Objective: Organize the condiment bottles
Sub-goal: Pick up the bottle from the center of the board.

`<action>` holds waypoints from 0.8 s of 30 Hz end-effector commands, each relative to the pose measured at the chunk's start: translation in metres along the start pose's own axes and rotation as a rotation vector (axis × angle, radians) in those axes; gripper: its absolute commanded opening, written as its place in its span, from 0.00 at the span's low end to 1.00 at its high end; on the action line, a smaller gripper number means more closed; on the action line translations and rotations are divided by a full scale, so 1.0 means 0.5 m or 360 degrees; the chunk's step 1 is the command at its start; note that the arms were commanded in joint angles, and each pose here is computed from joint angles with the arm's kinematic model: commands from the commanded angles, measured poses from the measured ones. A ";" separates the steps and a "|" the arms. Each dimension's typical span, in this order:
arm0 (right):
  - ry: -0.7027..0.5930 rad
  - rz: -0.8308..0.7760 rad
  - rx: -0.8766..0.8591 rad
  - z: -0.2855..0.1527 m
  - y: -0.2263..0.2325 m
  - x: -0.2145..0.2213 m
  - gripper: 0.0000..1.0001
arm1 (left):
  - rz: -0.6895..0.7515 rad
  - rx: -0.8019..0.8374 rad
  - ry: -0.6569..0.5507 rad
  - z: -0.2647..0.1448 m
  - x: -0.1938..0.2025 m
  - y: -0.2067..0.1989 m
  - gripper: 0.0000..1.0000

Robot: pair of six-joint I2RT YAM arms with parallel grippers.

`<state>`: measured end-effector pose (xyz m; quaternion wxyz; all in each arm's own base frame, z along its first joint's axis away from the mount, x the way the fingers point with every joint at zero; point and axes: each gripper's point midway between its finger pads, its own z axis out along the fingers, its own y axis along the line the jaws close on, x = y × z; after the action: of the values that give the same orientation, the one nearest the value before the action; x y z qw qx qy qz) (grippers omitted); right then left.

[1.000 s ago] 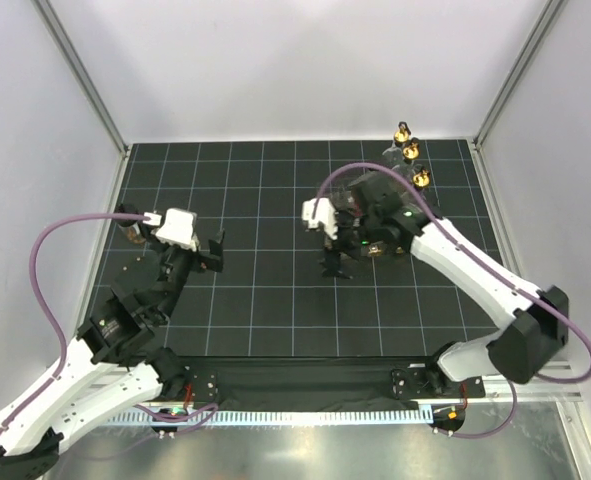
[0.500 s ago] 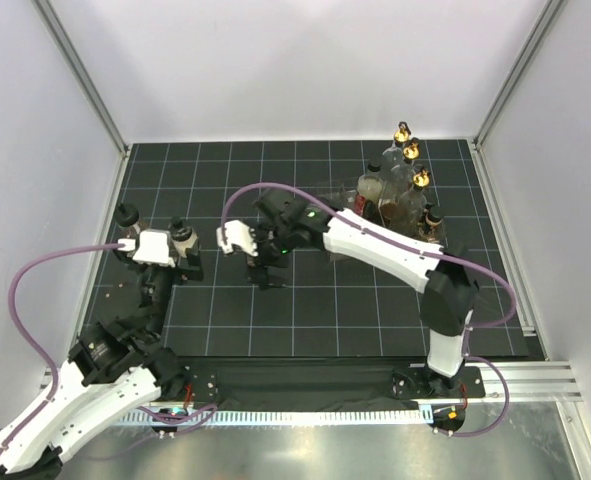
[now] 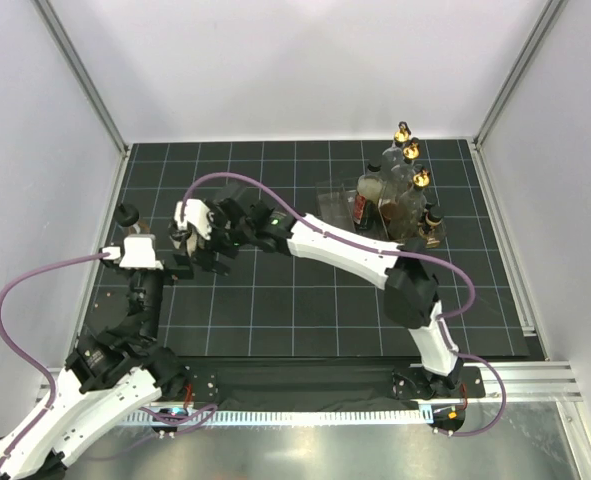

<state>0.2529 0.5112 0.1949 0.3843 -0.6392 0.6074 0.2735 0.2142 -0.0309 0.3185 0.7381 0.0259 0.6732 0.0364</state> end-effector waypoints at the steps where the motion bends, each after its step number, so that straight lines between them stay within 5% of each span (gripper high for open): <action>1: -0.0250 0.0214 0.0343 0.029 -0.083 -0.094 1.00 | -0.0082 -0.0072 -0.0072 -0.002 -0.021 0.020 1.00; 18: -0.0531 0.0514 0.0482 0.124 -0.196 -0.120 0.99 | -0.0170 -0.0316 -0.0135 -0.015 -0.030 0.086 1.00; 24: -0.0600 0.0550 0.0487 0.160 -0.212 -0.126 0.84 | -0.0159 -0.0321 -0.0133 -0.014 -0.028 0.087 1.00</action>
<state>0.3545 0.5926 0.1837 0.4907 -0.4300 0.6854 0.3234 0.2059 0.0061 0.3267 0.7550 -0.0591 0.6495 0.0685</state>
